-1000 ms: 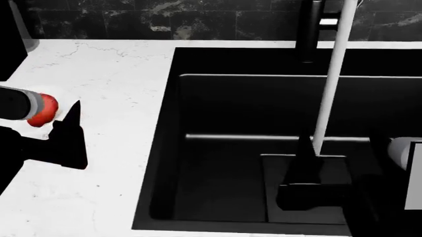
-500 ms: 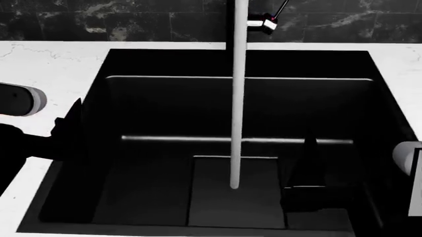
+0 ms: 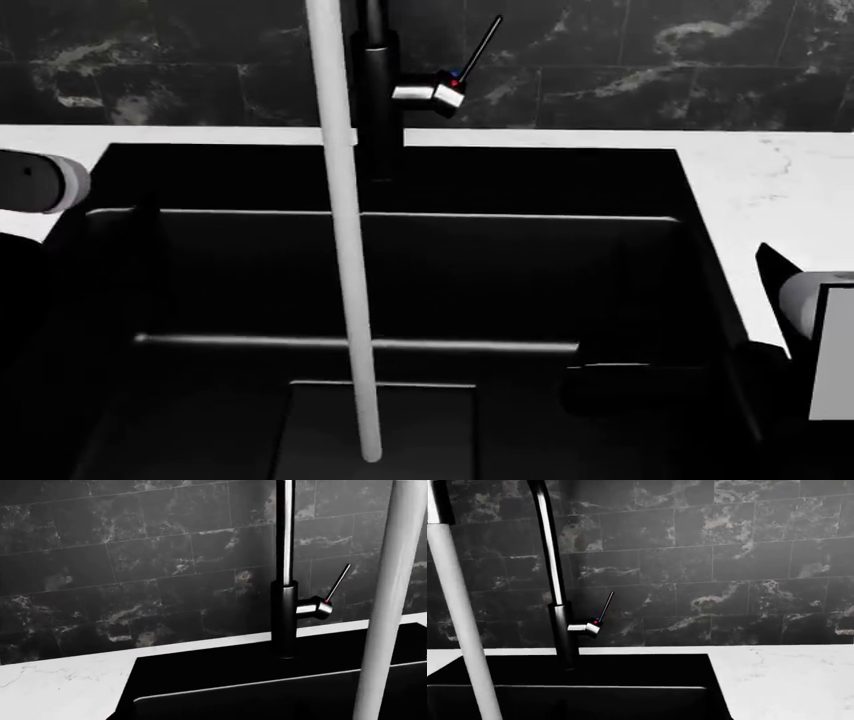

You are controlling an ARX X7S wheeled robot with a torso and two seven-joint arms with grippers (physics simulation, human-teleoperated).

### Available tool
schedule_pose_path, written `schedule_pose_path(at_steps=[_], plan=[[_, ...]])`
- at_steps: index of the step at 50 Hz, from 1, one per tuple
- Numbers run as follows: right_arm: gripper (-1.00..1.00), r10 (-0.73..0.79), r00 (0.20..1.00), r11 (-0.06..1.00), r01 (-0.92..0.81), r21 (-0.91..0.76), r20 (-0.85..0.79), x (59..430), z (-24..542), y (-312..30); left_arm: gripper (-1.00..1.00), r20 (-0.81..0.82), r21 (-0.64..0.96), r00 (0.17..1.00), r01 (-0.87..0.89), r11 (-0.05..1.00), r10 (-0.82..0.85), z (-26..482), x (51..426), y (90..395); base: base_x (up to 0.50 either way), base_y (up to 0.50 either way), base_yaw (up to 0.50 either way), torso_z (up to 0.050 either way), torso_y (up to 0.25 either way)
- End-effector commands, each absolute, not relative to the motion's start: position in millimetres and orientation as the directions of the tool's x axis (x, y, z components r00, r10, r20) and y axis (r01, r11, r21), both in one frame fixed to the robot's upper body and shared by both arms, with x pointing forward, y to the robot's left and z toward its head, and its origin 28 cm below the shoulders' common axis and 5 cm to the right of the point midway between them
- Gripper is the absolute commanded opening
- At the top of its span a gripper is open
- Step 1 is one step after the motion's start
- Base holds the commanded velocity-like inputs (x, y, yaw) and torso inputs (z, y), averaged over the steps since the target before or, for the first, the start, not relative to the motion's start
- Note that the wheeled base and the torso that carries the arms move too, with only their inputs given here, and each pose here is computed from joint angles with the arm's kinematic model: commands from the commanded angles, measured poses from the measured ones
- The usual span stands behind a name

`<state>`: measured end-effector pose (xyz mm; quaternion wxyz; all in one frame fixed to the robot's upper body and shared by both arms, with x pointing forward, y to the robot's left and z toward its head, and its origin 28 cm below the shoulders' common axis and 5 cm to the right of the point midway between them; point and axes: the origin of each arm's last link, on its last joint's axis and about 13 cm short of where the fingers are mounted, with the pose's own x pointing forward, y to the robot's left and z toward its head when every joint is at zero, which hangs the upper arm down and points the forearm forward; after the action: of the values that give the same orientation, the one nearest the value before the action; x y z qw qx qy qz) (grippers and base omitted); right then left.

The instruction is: Pick the eggplants and mangos from the sink and place them in one bowl. Place the bell pepper in the other bowl. Then turn off the sink faucet.

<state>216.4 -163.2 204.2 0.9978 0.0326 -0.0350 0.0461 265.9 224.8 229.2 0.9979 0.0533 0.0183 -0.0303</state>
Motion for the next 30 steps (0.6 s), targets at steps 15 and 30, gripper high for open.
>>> schedule_pose_path(at_steps=[15,30], plan=[[1.0,0.091,0.995,0.99,-0.095,0.104,0.044,231,207,-157,1.0,-0.052,0.093,0.998,0.037,0.995,-0.033,223,277,232,0.21,-0.02,0.0,0.0,0.001],[1.0,0.102,0.995,0.99,-0.099,0.104,-0.021,304,208,-163,1.0,-0.08,0.087,0.997,0.028,0.996,-0.021,218,294,231,0.0,0.0,0.0,0.0,0.0]])
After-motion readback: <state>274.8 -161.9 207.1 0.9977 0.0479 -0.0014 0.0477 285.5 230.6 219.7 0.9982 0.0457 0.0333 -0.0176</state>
